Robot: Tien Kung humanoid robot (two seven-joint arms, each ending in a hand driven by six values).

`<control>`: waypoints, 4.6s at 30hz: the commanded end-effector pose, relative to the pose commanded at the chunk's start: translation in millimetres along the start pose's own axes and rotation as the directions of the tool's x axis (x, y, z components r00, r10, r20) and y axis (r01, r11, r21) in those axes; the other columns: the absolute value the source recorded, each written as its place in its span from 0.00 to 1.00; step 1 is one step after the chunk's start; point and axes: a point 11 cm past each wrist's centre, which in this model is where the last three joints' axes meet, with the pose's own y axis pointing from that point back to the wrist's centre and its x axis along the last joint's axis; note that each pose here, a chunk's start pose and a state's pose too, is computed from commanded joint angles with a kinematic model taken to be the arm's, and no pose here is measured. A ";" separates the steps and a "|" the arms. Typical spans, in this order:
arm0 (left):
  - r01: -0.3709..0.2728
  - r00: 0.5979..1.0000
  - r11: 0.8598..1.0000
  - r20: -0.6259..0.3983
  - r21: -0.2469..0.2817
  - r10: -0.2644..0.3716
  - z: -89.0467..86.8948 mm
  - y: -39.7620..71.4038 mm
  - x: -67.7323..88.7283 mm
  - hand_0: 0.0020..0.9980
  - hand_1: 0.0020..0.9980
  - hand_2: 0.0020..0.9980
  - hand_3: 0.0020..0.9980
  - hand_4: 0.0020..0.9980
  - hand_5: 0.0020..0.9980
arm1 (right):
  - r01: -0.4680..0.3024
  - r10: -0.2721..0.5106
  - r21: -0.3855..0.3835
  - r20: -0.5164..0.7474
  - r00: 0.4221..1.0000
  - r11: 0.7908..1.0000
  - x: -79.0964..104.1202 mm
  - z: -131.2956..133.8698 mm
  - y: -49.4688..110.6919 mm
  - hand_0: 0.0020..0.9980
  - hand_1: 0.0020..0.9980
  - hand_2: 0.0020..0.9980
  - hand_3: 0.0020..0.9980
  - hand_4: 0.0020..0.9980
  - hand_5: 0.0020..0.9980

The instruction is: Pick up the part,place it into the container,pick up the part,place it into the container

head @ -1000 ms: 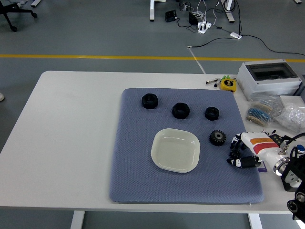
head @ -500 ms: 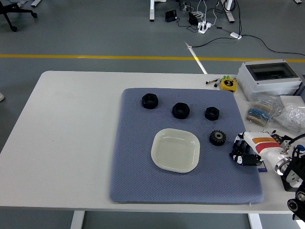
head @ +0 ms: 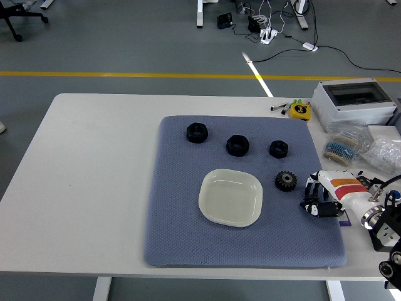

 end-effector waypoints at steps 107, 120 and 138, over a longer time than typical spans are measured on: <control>-0.017 1.000 1.000 -0.011 -0.015 0.017 10.6 2.1 -3.0 0.72 0.70 0.76 0.58 0.68 0.60 | 0.172 -0.168 0.011 -0.163 0.972 0.985 15.9 -31.7 -66.6 0.45 0.57 0.73 0.75 0.94 0.45; -0.017 1.000 1.000 0.004 -0.020 0.017 12.5 1.8 -1.4 0.72 0.70 0.75 0.58 0.68 0.60 | 0.161 -0.158 0.010 -0.154 0.975 0.987 11.6 -29.7 -69.7 0.41 0.54 0.68 0.66 0.91 0.46; -0.016 1.000 1.000 0.027 -0.016 0.016 11.6 1.4 0.0 0.72 0.70 0.75 0.58 0.67 0.60 | 0.155 -0.154 0.004 -0.116 0.981 0.988 2.7 -23.1 -68.1 0.23 0.41 0.47 0.51 0.79 0.45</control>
